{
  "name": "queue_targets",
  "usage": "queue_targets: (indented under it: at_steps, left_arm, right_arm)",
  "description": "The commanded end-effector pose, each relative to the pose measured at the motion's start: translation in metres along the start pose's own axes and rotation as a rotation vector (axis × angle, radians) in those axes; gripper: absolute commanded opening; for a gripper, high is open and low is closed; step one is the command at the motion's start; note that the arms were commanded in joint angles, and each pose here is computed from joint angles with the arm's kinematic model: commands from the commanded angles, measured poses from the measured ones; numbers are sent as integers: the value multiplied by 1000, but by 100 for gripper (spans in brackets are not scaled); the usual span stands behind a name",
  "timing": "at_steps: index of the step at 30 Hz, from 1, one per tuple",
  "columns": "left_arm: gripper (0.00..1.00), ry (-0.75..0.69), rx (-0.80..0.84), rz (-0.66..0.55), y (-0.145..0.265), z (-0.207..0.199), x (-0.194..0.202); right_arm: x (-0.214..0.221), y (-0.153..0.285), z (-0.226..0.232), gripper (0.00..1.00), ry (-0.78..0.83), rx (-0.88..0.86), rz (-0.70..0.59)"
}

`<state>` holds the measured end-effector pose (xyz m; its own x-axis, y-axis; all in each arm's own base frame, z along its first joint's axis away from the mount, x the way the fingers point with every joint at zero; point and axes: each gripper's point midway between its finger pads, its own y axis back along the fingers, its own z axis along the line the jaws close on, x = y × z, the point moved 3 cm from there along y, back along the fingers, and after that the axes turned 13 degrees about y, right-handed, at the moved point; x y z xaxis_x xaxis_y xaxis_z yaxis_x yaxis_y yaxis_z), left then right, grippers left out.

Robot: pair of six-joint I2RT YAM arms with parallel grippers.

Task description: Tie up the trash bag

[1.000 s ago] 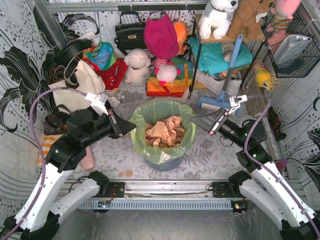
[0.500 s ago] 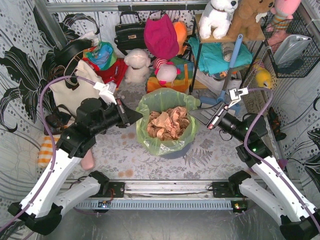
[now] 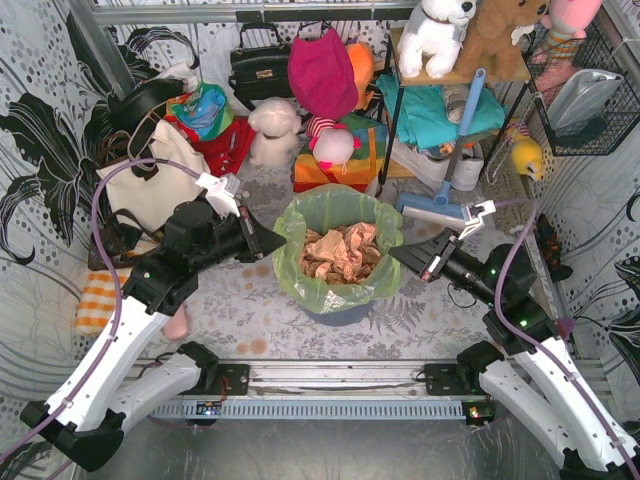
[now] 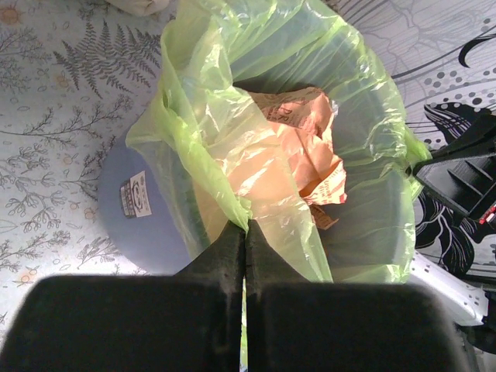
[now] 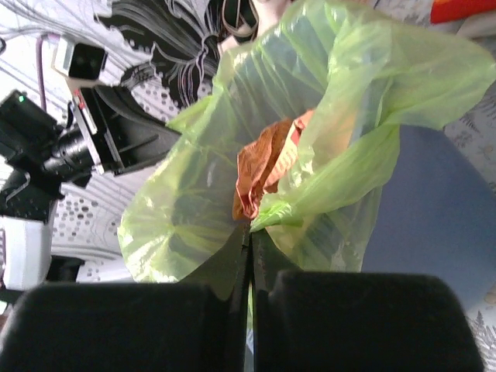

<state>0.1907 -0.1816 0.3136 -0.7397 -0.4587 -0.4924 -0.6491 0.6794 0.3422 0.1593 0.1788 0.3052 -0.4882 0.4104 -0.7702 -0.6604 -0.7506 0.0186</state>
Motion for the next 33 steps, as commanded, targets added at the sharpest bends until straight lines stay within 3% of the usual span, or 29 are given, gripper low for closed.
queue_targets:
  at_steps: [1, 9, 17, 33]
  left_arm:
    - [0, -30, 4, -16, 1, 4, -1]
    - [0, -21, 6, -7, 2, 5, 3]
    - [0, -18, 39, 9, 5, 0, 5]
    - [0, -42, 167, -83, 40, -58, -24]
  right_arm:
    - [21, 4, 8, 0, 46, -104, 114]
    - [27, 7, 37, 0, 63, -341, 201]
    - [5, -4, 66, 0, 3, -547, 151]
    - [-50, -4, 57, 0, 42, -230, -112]
